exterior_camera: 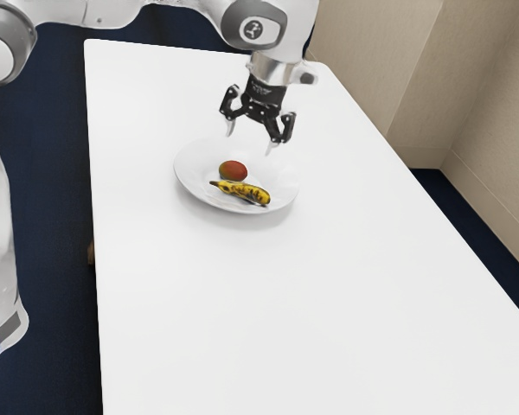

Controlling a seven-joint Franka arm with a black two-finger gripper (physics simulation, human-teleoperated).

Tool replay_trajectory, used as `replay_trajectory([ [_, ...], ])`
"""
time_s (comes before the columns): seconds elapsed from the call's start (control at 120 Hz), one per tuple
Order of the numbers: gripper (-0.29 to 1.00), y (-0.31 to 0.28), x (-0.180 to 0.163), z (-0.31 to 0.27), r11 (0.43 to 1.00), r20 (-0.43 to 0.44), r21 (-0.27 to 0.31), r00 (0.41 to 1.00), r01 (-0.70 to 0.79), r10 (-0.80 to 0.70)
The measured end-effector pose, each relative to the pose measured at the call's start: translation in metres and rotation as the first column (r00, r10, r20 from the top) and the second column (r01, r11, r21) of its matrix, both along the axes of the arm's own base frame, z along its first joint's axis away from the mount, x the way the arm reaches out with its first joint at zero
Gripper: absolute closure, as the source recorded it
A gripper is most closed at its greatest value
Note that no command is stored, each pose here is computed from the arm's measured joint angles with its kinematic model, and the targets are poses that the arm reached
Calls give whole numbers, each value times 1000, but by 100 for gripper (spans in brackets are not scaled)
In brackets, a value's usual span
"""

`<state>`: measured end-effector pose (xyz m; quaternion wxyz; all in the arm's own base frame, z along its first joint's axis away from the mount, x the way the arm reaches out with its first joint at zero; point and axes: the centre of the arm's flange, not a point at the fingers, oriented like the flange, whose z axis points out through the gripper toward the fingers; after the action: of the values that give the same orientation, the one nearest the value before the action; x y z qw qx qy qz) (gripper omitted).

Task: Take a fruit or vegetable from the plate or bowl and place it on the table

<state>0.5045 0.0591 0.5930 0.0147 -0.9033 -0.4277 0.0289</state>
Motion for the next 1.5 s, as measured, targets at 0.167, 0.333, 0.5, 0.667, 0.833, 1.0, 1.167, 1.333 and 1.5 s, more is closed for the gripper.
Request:
replay_trajectory([
  [0.167,0,61,16,-36,967,-13,-32,968,251,-252],
  [0.333,0,67,35,-56,846,22,-29,847,532,-532],
  [0.5,0,59,46,-75,666,33,-32,667,745,-745],
  [0.667,0,46,29,-100,483,33,-78,487,872,-873],
  [0.833,0,50,14,-109,356,52,-88,361,930,-931],
  [1.0,0,68,8,-120,280,68,-83,286,956,-956],
  [1.167,0,62,15,-124,177,68,-56,180,983,-981],
  [1.333,1,58,22,-134,99,68,-43,102,994,-992],
  [1.5,2,55,29,-145,42,72,-33,45,999,-996],
])
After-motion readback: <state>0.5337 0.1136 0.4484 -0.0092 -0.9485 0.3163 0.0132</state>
